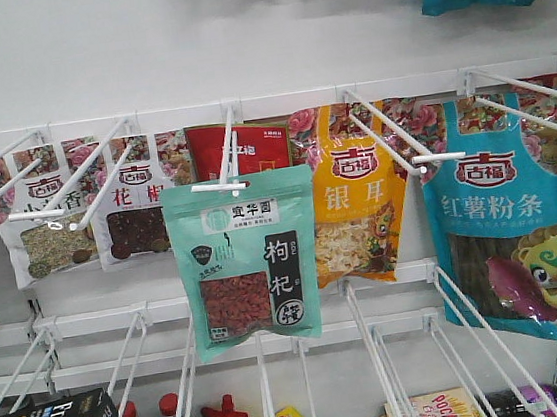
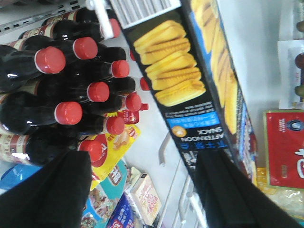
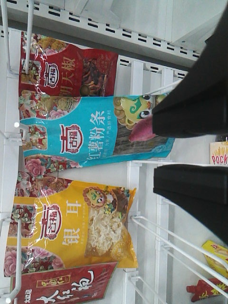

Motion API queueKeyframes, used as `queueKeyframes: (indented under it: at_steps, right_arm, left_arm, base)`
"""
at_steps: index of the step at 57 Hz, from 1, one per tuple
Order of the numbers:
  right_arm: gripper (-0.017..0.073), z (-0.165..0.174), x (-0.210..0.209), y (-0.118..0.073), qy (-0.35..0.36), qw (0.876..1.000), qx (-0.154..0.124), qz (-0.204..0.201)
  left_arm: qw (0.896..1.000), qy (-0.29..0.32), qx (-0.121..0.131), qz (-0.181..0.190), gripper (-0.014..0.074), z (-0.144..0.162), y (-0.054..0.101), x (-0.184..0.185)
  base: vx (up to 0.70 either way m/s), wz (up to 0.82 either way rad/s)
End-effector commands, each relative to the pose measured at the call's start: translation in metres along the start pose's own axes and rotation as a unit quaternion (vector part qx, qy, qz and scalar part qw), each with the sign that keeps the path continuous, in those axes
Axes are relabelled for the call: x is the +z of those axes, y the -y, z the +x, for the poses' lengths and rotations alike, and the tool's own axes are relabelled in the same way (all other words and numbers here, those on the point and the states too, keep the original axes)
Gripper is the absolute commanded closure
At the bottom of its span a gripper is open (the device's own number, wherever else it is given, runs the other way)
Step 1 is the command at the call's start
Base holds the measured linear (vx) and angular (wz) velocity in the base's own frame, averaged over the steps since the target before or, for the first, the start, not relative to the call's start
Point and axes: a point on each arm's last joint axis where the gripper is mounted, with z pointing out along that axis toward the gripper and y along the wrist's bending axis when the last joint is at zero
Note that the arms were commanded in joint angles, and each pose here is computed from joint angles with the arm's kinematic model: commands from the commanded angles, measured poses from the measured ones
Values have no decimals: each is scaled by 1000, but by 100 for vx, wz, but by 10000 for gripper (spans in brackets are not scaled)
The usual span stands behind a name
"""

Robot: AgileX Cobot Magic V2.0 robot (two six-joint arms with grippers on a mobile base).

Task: Pick snacks and fruit into basket

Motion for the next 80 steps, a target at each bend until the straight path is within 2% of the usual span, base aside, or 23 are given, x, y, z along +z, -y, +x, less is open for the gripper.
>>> queueKeyframes:
  at_steps: [1,9,13,18,28,35,40,48,58,68,73,80]
  right_arm:
    - [295,-18,-1,2,52,999,-12,6]
    - [295,-18,-1,1,53,999,-10,5]
    - [295,-17,0,1,52,999,-10,5]
    - [295,-17,0,1,49,999,-10,5]
    - [295,-16,0,1,49,999,-10,5]
    - [295,-16,0,1,49,999,-10,5]
    - [295,-16,0,1,49,999,-10,5]
    - [295,-16,0,1,49,999,-10,5]
    - [295,-16,0,1,49,999,-10,5]
    - [295,-16,0,1,49,999,-10,5]
    - [295,-16,0,1,49,999,-10,5]
    - [295,-16,0,1,49,999,-10,5]
  left_arm:
    - [999,13,1,41,31,-3,15,-2]
    - [990,59,-1,125,31,-12,30,-5]
    - [987,71,-4,146,26,-14,34,-6]
    - [990,58,-11,125,-7,-12,30,-5]
    - [995,45,-9,88,-84,-9,23,3]
    - [997,44,-11,64,-95,-9,18,15]
    - [996,52,-9,75,-94,-9,20,19]
    - [990,71,-4,119,-87,-11,27,22]
    - [990,71,-18,117,-77,-10,25,32]
    - [986,58,-19,158,-65,-7,33,46]
    - [985,45,-16,165,-60,-4,37,56]
    - [982,43,-29,180,-54,-4,41,69]
  base:
    - [0,0]
    - [0,0]
    - [0,0]
    - [0,0]
    - [0,0]
    - [0,0]
    - [0,0]
    - [0,0]
    - [0,0]
    - [0,0]
    - [0,0]
    - [0,0]
